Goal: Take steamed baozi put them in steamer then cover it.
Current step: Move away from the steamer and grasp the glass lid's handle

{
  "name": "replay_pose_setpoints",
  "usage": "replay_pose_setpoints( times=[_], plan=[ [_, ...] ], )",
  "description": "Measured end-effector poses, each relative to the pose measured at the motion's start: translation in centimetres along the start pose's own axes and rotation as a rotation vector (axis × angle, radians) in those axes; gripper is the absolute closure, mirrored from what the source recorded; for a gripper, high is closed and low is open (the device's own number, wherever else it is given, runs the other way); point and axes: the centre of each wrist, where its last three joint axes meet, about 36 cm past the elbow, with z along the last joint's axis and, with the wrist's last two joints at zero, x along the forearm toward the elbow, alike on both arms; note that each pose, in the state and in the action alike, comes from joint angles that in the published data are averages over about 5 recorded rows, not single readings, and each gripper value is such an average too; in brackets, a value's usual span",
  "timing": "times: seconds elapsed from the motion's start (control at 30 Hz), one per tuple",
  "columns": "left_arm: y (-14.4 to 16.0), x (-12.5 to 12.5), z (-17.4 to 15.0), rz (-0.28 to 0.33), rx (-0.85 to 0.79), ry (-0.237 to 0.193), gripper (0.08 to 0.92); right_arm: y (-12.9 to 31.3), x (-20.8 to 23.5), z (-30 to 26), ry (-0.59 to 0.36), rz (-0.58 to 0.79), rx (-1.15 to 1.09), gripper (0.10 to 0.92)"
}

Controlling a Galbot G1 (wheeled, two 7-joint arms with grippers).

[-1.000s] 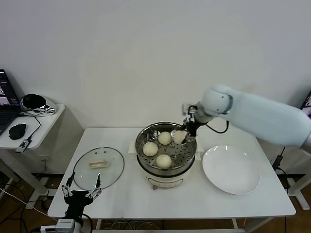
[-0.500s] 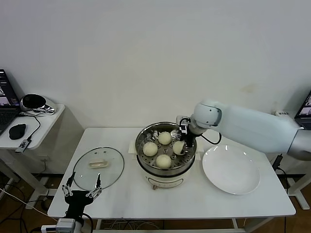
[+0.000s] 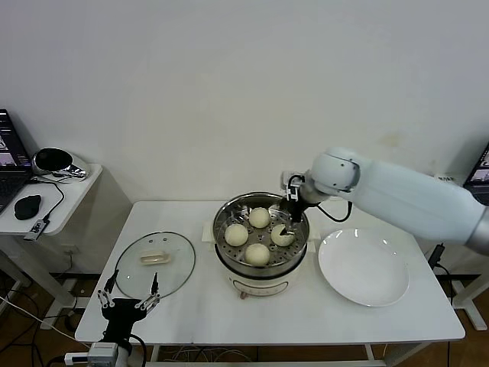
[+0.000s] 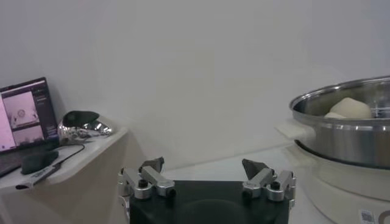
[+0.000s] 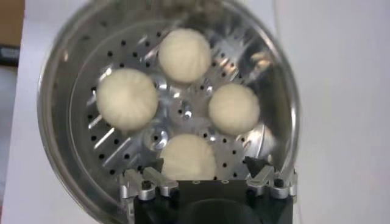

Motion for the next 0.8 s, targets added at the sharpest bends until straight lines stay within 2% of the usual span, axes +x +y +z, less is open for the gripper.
replay_pose_setpoints(
  times=[0.2,0.57,0.7,0.8],
  plan=[
    [-0.3,-0.1,0.1,0.002,0.012,0.005,0.177,3.2,0.6,4.4,-0.223,0.191,-0.063,0.200],
    [-1.3,-0.1,0.7,-0.002,0.006,-0.006,0.177,11.2,-4.1,12.2,-0.699,0.594,-0.217,0.200],
    [-1.4,-0.3,1.3,-0.016,-0.033,-0.015,0.177,15.0,-5.4,15.0,-0.807,0.706,-0.327,0.200],
    [-1.4,-0.7,2.0,-0.043,-0.090,-0.033,0.177,18.2,-6.2,17.3,-0.850,0.785,-0.425,0.200]
  ],
)
